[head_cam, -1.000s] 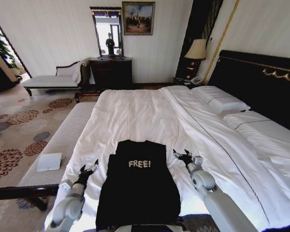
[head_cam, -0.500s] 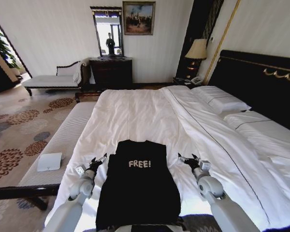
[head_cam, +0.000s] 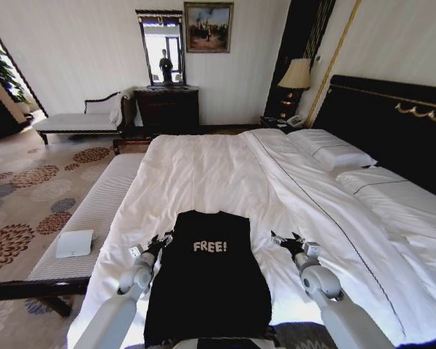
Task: Fold the clothes on the bed.
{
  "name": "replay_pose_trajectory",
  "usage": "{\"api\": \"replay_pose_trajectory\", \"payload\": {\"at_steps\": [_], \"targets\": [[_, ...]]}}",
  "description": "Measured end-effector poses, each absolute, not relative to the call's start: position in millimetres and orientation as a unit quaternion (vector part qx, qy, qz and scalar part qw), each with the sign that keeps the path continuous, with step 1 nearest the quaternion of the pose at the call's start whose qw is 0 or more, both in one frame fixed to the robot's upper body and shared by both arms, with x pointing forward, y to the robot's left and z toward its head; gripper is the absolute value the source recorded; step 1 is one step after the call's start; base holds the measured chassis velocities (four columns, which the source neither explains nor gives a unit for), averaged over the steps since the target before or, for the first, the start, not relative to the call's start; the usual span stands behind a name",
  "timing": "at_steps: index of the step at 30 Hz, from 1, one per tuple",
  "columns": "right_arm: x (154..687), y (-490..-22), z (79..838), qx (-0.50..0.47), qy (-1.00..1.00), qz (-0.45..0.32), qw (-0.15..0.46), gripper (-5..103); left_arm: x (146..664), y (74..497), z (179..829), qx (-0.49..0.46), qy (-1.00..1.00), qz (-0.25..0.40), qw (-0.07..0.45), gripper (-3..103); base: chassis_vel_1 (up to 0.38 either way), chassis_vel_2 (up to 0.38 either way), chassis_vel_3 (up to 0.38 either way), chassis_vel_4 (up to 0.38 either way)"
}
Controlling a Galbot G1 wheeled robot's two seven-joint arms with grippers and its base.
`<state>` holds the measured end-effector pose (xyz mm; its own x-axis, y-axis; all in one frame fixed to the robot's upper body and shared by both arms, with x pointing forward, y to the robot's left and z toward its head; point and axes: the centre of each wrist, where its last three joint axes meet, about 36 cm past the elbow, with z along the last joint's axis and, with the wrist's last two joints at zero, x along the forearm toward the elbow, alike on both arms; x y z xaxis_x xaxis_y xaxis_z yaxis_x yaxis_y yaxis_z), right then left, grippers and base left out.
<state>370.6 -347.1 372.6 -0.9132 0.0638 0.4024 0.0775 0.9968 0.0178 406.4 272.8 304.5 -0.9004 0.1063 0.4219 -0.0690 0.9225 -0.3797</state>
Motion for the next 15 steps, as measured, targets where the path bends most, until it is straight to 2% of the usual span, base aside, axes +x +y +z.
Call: {"api": "replay_pose_trajectory", "payload": {"at_steps": [4,10,14,15], "targets": [[370.8,-352.2,375.7,-0.039,-0.978,-0.019,0.204,100,408.0,272.4,297.4,-0.01,-0.955,0.193,0.227,67,0.0,0.0,0.0,0.0],[369.9,-355.0,378.8,-0.042,-0.978,-0.022,0.202,100,408.7,271.4,292.2,-0.015,-0.955,0.19,0.227,62,0.0,0.0,0.0,0.0],[368.9,-355.6,379.0,-0.043,-0.978,-0.022,0.203,100,409.9,271.8,290.3,-0.016,-0.955,0.189,0.227,45,0.0,0.0,0.0,0.0],[368.9,-355.6,379.0,-0.043,-0.978,-0.022,0.203,100,409.9,271.8,290.3,-0.016,-0.955,0.189,0.227,45,0.0,0.0,0.0,0.0]]}}
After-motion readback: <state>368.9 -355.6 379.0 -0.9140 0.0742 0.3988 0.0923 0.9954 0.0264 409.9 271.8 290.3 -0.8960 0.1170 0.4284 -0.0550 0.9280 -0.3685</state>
